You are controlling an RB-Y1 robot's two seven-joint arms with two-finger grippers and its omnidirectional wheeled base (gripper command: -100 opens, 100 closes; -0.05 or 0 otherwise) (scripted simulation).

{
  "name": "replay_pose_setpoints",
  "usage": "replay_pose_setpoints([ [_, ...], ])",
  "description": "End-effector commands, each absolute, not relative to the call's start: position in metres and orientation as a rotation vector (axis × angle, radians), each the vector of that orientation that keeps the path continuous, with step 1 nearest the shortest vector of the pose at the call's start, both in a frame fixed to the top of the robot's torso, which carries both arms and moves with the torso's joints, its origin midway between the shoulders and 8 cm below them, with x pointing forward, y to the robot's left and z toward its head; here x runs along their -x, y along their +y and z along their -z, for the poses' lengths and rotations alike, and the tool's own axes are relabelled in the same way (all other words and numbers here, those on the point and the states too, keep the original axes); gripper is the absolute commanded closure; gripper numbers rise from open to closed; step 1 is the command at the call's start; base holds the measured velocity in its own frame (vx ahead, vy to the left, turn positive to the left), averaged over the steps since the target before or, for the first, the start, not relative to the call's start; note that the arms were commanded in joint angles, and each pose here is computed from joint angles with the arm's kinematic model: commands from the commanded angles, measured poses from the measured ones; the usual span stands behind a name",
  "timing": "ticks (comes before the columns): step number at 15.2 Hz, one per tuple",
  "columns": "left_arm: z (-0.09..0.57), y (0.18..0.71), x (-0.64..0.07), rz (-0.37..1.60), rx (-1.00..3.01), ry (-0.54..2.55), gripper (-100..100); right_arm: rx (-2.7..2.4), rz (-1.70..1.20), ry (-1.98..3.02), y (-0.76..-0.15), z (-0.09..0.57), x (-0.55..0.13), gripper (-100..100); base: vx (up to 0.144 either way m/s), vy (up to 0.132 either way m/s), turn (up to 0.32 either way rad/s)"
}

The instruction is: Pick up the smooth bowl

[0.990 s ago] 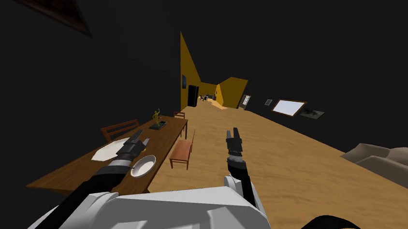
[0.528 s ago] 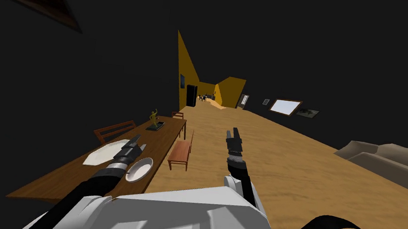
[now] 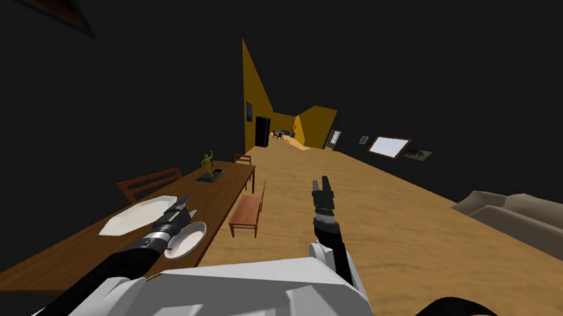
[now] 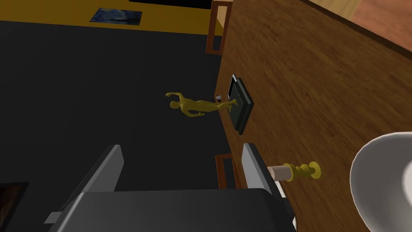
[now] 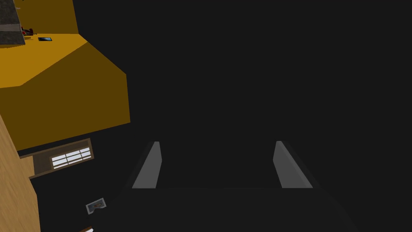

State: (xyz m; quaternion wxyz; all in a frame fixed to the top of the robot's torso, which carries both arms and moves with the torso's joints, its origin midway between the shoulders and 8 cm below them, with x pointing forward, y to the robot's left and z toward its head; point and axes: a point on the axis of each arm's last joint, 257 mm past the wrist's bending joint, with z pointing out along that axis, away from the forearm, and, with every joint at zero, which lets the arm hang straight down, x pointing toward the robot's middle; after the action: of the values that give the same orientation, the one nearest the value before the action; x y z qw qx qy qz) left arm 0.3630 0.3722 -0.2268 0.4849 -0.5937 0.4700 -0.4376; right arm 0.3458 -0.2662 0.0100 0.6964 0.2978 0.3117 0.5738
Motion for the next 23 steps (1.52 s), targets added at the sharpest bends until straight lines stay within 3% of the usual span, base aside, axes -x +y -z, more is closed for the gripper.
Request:
replay_pose_setpoints([
  [1,0.248,0.382,-0.352,1.027,1.527,1.159,-100,-0.664,-1.280,0.695,-0.266,-0.010,-0.346,0,0.035,-0.005,-0.059],
  [23,0.383,0.419,-0.250,0.728,2.096,1.212,-100,-0.664,-1.280,0.695,-0.266,-0.010,-0.346,0,0.031,-0.005,-0.043],
])
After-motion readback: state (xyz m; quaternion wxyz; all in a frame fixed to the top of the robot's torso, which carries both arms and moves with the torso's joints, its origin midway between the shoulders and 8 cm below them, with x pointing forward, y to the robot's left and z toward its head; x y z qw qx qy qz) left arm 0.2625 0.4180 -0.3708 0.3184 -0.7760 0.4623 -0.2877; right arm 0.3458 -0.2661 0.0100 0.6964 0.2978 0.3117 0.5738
